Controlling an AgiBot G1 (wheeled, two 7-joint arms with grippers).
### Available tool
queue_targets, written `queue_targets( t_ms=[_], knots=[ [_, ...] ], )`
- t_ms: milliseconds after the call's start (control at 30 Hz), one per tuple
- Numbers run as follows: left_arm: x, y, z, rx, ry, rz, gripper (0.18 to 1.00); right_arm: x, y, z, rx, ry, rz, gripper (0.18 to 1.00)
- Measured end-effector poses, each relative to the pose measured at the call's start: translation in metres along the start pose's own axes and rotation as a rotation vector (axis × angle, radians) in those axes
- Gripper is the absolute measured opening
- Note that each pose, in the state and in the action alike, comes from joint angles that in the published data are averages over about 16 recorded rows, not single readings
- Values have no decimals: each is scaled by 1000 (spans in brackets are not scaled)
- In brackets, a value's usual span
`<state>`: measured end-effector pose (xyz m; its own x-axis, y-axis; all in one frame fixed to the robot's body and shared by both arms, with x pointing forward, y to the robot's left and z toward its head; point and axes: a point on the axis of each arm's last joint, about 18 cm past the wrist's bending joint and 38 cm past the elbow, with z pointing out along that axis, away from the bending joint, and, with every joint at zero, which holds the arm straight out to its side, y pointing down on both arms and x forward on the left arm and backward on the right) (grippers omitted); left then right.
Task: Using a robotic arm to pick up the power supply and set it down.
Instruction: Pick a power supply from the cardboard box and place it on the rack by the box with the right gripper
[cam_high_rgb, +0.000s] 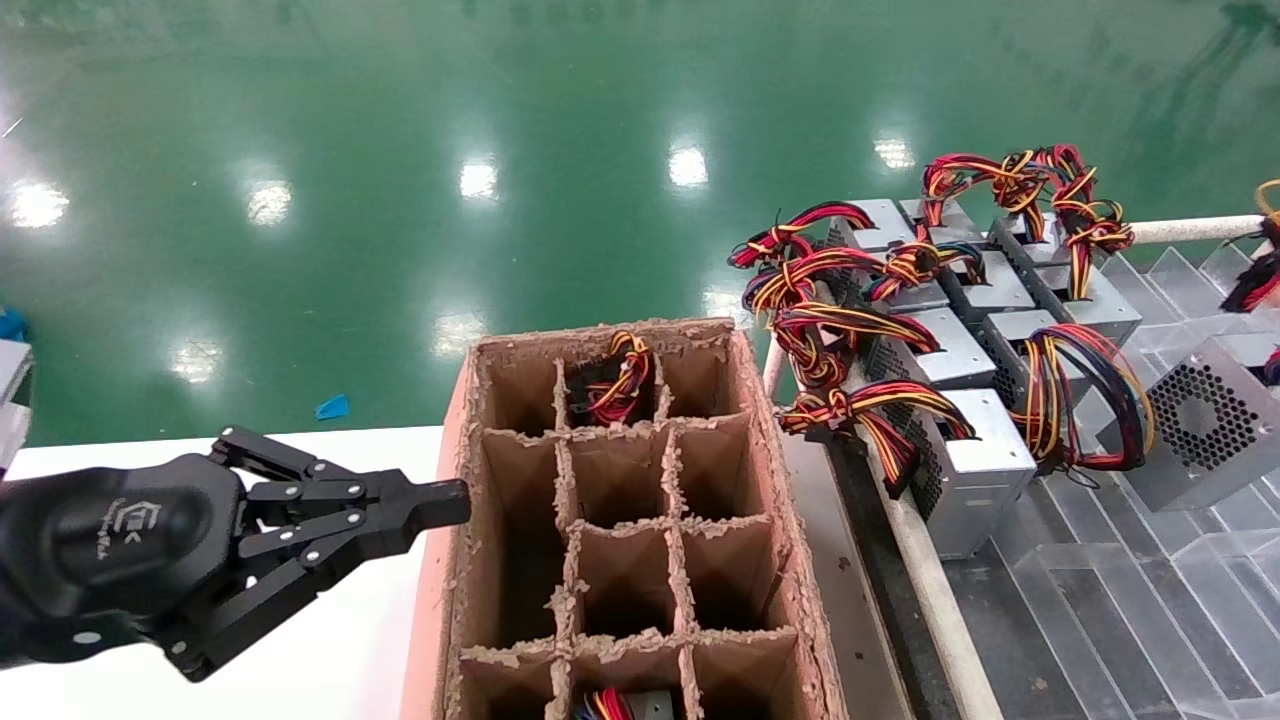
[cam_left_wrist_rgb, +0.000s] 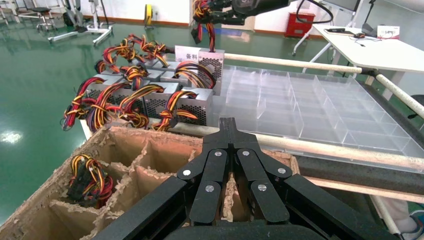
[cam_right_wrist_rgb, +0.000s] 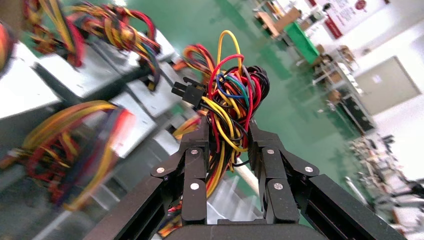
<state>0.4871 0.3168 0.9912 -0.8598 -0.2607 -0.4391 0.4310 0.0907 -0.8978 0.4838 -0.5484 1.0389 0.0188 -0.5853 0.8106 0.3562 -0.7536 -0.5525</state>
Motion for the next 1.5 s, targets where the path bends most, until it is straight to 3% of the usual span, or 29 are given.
queue_targets(
  t_ms=[633,1133,1500],
  knots=[
    [0,0,0,0,0,0,191,-29,-27,9,70,-63,80,325],
    [0,0,0,0,0,0,191,-29,5,19,-10,23,113,324],
    [0,0,0,0,0,0,191,-35,19,30,-20,3,155,326]
  ],
)
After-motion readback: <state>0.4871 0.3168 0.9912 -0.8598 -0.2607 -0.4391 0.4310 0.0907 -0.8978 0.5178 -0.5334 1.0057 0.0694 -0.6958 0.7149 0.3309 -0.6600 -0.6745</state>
